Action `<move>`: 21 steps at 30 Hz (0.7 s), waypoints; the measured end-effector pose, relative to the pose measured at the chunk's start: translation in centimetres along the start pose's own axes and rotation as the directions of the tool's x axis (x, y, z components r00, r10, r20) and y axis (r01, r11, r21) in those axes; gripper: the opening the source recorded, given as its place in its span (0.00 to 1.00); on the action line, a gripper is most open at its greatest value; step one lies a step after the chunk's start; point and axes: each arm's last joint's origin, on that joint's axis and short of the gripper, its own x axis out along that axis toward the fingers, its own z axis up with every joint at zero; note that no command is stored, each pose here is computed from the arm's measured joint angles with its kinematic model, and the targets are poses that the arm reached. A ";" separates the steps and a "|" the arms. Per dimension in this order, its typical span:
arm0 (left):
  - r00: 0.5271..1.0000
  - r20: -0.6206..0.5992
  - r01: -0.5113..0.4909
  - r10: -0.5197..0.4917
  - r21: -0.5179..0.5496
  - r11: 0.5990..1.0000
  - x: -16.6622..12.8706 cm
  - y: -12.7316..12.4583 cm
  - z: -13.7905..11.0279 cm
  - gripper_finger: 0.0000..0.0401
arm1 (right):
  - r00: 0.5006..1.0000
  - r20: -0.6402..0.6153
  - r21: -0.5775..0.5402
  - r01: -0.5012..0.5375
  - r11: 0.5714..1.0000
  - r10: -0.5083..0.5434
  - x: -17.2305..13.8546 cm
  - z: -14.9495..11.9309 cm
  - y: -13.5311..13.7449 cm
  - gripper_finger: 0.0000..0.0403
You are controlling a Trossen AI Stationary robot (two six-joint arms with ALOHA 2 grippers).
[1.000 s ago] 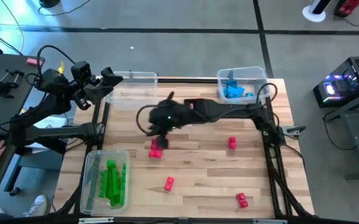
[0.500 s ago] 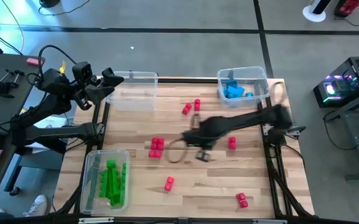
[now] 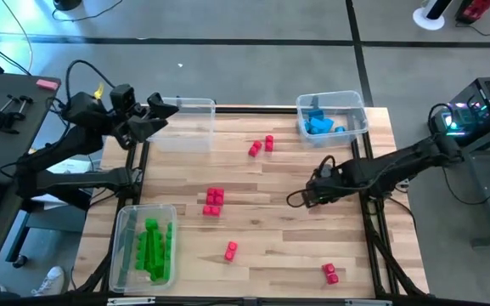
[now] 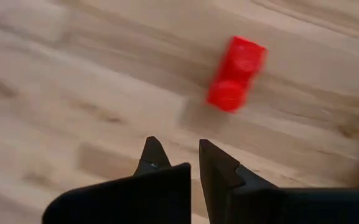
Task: Sort blocks
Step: Put the red game piece into the top left transparent bin
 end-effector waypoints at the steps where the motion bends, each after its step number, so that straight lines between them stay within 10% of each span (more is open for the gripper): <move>1: 1.000 -0.007 -0.005 0.005 -0.002 1.000 0.2 0.2 -0.1 0.68 | 1.000 -0.001 0.016 0.026 1.000 -0.026 0.4 0.0 -0.5 0.00; 7: 0.997 -0.040 -0.061 0.059 -0.043 0.997 1.7 1.8 -1.0 0.68 | 0.980 0.040 0.063 0.191 0.979 -0.194 2.7 0.5 -2.9 0.07; 16: 0.988 -0.038 -0.153 0.150 -0.104 0.983 4.2 4.4 -2.3 0.68 | 0.998 0.064 0.003 0.015 1.000 -0.015 4.2 1.0 -1.8 0.38; 21: 0.985 -0.058 -0.167 0.163 -0.079 0.983 5.1 5.4 -3.0 0.68 | 0.991 0.053 0.162 0.111 0.981 -0.121 4.6 0.8 -2.5 0.48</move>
